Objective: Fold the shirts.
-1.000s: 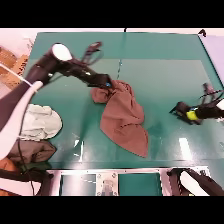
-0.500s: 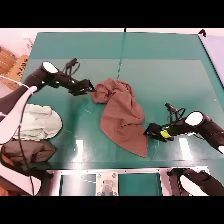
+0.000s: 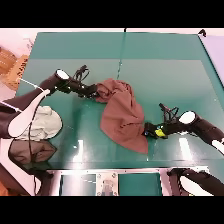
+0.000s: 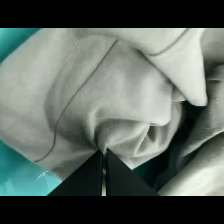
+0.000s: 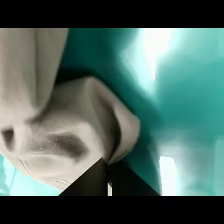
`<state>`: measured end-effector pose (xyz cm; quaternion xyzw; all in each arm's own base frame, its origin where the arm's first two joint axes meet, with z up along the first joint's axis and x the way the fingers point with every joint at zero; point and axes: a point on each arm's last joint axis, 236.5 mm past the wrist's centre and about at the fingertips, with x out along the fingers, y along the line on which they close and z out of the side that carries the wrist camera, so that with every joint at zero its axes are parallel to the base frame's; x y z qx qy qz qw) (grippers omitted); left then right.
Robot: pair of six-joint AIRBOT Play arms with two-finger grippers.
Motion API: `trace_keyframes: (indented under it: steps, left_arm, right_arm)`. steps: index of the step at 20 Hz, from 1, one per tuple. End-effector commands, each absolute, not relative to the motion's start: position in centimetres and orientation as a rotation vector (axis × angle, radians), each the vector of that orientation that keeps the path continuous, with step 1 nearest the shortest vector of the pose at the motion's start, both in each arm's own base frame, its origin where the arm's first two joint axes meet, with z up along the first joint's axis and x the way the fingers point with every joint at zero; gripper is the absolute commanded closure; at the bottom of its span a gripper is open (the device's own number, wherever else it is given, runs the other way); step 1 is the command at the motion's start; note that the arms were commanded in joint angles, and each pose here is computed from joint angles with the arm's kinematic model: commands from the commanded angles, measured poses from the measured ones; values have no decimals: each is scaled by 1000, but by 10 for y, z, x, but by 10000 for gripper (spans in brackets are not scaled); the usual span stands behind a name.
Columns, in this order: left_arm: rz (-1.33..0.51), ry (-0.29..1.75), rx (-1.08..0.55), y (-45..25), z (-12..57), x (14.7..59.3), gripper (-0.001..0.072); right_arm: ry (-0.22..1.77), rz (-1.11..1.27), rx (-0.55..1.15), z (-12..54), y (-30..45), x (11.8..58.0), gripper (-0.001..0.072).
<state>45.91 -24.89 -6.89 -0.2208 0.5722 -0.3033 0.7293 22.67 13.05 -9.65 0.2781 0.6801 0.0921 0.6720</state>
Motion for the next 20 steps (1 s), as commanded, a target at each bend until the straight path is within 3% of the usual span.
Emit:
trace_keyframes:
  steps: [1,6,11,16,20]
  left_arm:
    - [-681,1205,-490,-230,-40,477,691]
    - [-596,960,-427,-162,63,501,691]
    - [-508,588,-231,-106,228,481,691]
    - [-475,240,-21,-96,382,407,691]
    - [-327,73,150,-67,453,354,690]
  right_arm:
    - [1452,186,620,-78,104,259,697]
    - [1259,150,665,-5,48,323,698]
    - [856,202,556,156,16,379,698]
    - [486,189,395,313,2,361,698]
    - [299,109,297,377,-9,327,698]
